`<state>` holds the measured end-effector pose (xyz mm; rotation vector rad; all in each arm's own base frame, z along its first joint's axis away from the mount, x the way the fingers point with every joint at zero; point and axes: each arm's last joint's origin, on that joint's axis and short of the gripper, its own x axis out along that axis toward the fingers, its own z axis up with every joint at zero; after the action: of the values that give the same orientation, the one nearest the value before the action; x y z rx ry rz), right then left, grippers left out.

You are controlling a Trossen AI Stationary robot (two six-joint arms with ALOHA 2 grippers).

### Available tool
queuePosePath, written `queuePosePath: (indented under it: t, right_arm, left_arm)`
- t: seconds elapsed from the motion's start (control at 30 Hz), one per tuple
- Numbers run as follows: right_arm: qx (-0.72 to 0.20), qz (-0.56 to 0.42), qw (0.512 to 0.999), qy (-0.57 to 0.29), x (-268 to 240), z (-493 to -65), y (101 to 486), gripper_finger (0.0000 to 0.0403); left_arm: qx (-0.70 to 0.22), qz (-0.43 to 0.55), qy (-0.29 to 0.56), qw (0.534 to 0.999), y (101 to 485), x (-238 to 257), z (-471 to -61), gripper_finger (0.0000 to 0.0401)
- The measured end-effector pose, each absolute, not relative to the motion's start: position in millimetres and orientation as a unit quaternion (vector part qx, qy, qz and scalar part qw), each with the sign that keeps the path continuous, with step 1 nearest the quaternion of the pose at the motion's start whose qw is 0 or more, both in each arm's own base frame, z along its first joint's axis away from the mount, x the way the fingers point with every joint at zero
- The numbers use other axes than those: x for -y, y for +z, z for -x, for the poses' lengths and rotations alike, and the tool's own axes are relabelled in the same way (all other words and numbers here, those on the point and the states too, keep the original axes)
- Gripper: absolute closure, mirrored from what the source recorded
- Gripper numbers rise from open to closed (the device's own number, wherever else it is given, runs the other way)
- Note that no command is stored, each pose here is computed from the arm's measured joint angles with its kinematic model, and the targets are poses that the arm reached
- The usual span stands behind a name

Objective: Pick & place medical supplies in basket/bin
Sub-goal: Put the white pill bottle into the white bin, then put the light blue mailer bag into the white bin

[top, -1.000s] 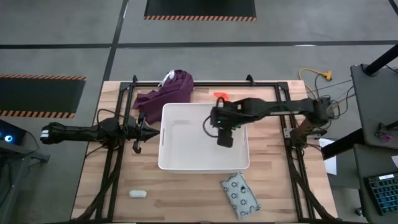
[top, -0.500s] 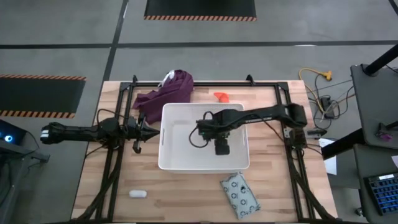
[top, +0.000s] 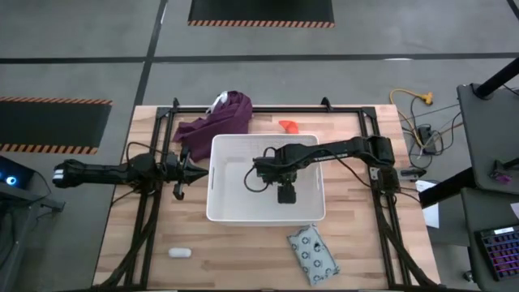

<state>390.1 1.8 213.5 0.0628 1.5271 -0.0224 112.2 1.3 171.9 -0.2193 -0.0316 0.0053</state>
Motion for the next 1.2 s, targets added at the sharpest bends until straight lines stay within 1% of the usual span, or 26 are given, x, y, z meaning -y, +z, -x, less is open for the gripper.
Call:
queuePosePath:
  t: [0.2, 0.33, 0.47, 0.6, 0.67, 0.77, 0.93, 1.03, 1.1, 1.2]
  right_arm:
    - [-0.669, -0.032, 0.742, -0.012, 1, -381, 238, 0.0117]
    - [-0.626, -0.045, 0.778, -0.02, 1, -367, 274, 0.0095]
    - [-0.561, -0.082, 0.823, -0.041, 1, -345, 318, 0.009]
    - [-0.476, -0.139, 0.867, -0.051, -8, -314, 367, 0.0098]
    - [-0.443, -0.149, 0.884, -0.027, -21, -294, 388, 0.0103]
    - [-0.418, -0.145, 0.895, 0.056, -49, -266, 409, 0.011]
    - [-0.416, -0.127, 0.887, 0.152, -100, -230, 420, 0.0118]
    - [-0.431, -0.117, 0.873, 0.195, -129, -213, 417, 0.0123]
    - [-0.449, -0.119, 0.863, 0.198, -147, -206, 410, 0.0127]
    - [-0.478, -0.137, 0.851, 0.17, -169, -202, 397, 0.0136]
  left_arm:
    - [0.016, 0.109, 0.003, 0.994, 172, -1, -112, 0.0401]
    - [0.016, 0.109, 0.003, 0.994, 172, -1, -112, 0.0401]
    - [0.016, 0.109, 0.003, 0.994, 172, -1, -112, 0.0401]
    - [0.016, 0.109, 0.003, 0.994, 172, -1, -112, 0.0401]
    - [0.016, 0.109, 0.003, 0.994, 172, -1, -112, 0.0401]
    - [0.016, 0.109, 0.003, 0.994, 172, -1, -112, 0.0401]
    - [0.016, 0.109, 0.003, 0.994, 172, -1, -112, 0.0401]
    - [0.016, 0.11, 0.003, 0.994, 172, -1, -112, 0.0401]
    - [0.016, 0.11, 0.003, 0.994, 172, -1, -112, 0.0401]
    - [0.016, 0.11, 0.003, 0.994, 172, -1, -112, 0.0401]
